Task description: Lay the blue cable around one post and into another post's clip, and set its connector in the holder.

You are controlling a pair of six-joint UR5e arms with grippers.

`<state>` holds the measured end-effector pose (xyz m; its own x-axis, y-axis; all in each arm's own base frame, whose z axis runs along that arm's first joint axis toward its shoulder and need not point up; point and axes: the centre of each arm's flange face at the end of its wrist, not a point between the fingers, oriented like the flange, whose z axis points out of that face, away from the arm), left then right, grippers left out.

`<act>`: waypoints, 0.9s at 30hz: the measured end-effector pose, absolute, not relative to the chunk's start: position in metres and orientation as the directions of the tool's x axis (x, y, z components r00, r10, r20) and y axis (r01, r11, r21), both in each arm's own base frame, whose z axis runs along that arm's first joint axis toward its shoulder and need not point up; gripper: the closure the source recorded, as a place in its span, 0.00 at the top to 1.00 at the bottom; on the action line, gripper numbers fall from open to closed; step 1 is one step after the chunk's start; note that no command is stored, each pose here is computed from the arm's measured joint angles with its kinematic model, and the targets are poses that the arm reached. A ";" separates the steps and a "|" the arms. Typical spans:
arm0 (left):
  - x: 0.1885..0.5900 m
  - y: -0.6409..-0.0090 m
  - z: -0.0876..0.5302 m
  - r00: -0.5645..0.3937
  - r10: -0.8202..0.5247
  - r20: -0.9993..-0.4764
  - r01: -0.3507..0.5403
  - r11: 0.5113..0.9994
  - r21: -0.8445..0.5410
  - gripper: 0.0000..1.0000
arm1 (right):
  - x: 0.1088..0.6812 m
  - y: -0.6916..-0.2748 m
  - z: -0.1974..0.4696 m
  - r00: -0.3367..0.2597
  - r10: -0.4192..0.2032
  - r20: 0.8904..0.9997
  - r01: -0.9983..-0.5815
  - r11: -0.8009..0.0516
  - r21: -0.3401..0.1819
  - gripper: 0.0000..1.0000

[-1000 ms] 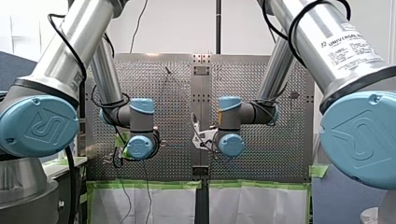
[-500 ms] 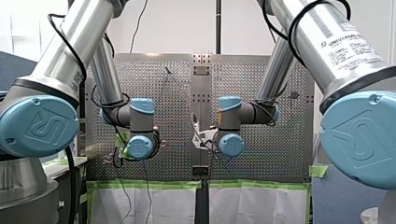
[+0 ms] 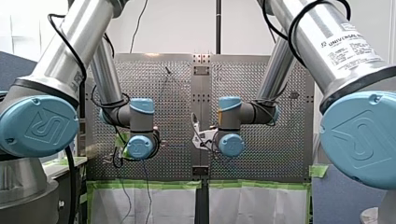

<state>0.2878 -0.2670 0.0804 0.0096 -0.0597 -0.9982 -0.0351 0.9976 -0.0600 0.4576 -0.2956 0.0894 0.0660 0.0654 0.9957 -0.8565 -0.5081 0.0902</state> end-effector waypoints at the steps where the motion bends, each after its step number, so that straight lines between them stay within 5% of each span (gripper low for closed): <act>1: 0.288 -0.267 0.080 0.010 -0.060 -0.998 -0.035 0.998 -0.060 1.00 | 0.458 -0.296 0.089 0.066 0.065 0.996 -0.857 -0.508 0.090 0.21; 18: 0.288 -0.267 0.080 0.010 -0.060 -0.998 -0.035 0.998 -0.060 1.00 | 0.458 -0.296 0.089 0.066 0.065 0.996 -0.857 -0.508 0.090 0.21; 27: 0.288 -0.267 0.080 0.010 -0.060 -0.998 -0.035 0.998 -0.060 1.00 | 0.458 -0.296 0.089 0.066 0.065 0.996 -0.857 -0.508 0.090 0.00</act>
